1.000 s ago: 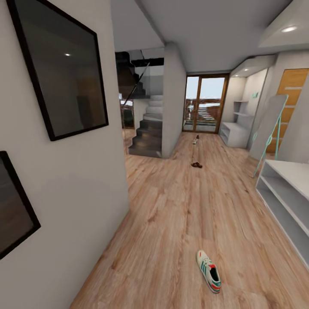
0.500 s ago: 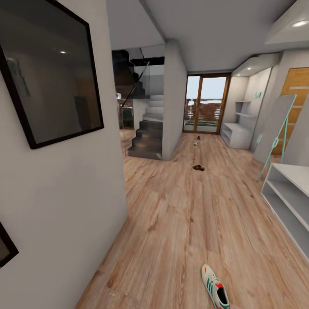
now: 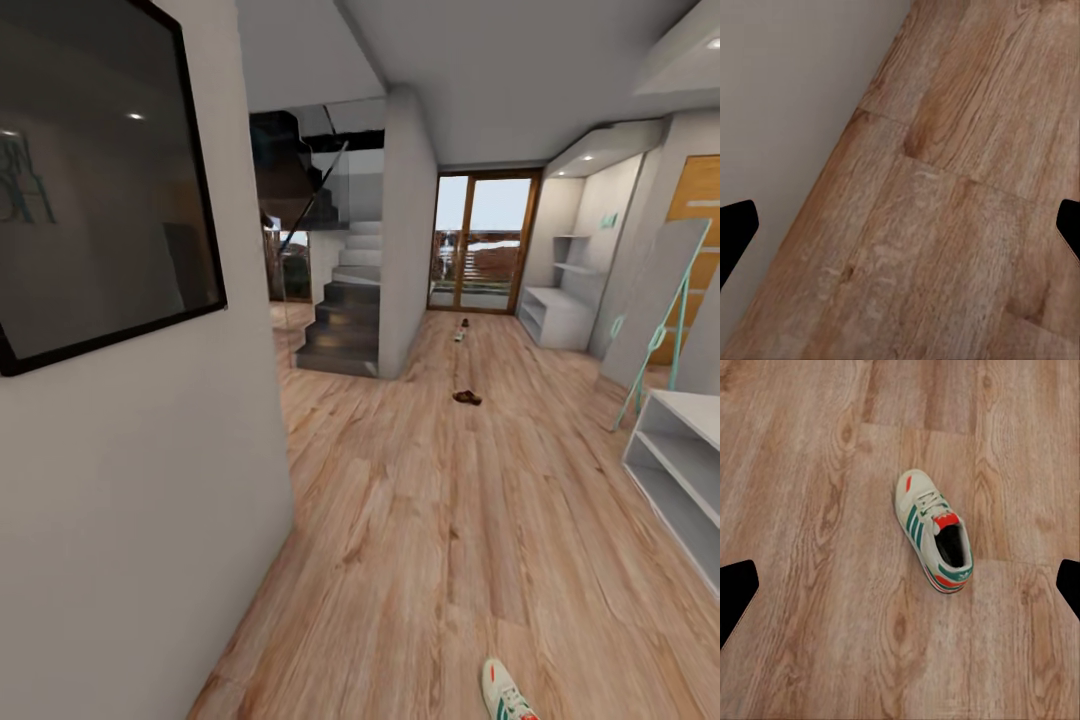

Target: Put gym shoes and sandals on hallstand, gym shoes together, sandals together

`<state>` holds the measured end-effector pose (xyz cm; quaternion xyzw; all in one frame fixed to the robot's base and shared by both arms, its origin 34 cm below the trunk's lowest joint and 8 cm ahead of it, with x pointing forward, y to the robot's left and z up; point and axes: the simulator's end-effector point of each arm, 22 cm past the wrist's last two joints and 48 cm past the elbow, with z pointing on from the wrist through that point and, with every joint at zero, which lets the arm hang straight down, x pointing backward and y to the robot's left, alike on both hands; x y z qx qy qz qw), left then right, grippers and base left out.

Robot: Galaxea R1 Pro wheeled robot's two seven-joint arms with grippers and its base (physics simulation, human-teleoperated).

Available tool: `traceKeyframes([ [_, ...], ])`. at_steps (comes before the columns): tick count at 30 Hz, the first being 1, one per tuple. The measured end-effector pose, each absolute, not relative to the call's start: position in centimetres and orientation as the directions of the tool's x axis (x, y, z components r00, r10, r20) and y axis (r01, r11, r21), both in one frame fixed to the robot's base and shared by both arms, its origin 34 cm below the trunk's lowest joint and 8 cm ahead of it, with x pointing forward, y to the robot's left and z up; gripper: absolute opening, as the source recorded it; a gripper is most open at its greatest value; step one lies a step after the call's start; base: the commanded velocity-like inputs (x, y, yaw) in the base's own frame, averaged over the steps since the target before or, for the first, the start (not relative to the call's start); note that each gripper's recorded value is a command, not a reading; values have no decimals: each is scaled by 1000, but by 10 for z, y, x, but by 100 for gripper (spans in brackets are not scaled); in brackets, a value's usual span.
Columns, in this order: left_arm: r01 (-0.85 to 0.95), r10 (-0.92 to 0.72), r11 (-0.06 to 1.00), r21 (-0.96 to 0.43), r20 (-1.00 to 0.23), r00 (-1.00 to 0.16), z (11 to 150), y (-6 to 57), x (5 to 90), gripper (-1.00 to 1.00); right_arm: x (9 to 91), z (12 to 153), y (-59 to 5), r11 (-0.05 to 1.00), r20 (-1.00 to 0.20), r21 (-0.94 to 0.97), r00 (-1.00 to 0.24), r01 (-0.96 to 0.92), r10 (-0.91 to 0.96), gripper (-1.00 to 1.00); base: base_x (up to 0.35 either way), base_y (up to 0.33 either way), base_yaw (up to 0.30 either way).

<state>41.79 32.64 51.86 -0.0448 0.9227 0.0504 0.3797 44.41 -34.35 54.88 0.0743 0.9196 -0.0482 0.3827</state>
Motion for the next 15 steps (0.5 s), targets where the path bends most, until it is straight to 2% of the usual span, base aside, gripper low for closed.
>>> traceKeyframes([
  [6,-121,-45,991,59,-705,-708,519,326,418,100,444,549,-344,984,-711,-34,-696,176,100,100,338,0,-47],
  [15,-121,-45,991,58,-705,-708,519,326,418,100,444,549,-344,984,-711,-34,-696,177,101,100,338,0,-213],
])
